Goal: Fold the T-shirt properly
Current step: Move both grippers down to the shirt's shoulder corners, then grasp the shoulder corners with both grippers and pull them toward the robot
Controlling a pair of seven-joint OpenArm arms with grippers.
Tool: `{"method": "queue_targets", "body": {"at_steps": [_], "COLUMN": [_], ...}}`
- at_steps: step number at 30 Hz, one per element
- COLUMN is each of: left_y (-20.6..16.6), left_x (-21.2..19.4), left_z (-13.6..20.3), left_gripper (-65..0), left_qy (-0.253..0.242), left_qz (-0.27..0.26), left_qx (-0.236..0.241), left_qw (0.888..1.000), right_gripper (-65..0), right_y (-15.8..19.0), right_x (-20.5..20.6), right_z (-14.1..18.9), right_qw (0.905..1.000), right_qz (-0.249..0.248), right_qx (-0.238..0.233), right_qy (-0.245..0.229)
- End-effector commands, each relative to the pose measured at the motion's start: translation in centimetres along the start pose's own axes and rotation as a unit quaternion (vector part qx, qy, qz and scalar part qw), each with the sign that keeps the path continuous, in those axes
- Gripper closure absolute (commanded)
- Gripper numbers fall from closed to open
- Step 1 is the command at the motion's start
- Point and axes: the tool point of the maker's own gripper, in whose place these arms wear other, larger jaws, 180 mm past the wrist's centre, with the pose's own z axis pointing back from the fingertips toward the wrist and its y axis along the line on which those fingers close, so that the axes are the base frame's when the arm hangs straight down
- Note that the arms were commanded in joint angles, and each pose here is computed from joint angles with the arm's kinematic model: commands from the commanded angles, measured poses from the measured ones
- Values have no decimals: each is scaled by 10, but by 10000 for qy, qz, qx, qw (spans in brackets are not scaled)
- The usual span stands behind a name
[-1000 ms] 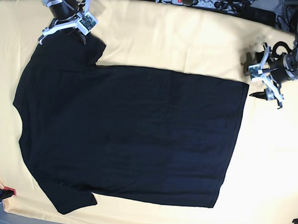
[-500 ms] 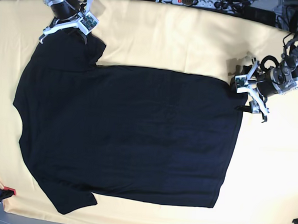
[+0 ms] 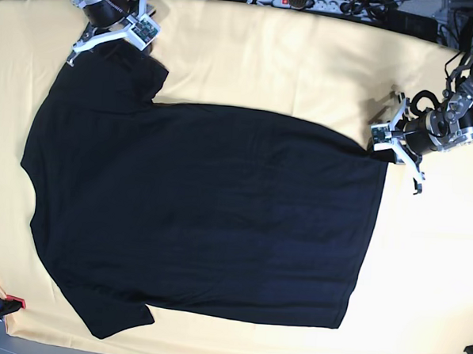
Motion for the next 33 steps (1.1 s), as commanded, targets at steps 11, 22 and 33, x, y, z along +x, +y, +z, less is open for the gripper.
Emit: {"method": "queue_targets", "body": {"at_steps": [11,22,33], "left_y": [14,14,12], "left_x": [0,0,10], "left_z": [6,6,11], "left_gripper": [0,0,0], "left_qy": [-16,-15,-137], "left_qz": [-76,-78,-155], "left_qx": [149,149,34], "left_qw": [9999,9999,9998], "right_gripper": [-364,-344,0], "right_y": [0,-13,-66], "right_x": [-17,-83,-85], "right_z": [-3,-22,-5], "right_qw": [9994,9894,9634], "right_qz": [217,586,1097], "right_qx": [-16,-500,-1904], "right_qy": [269,1230,1538]}}
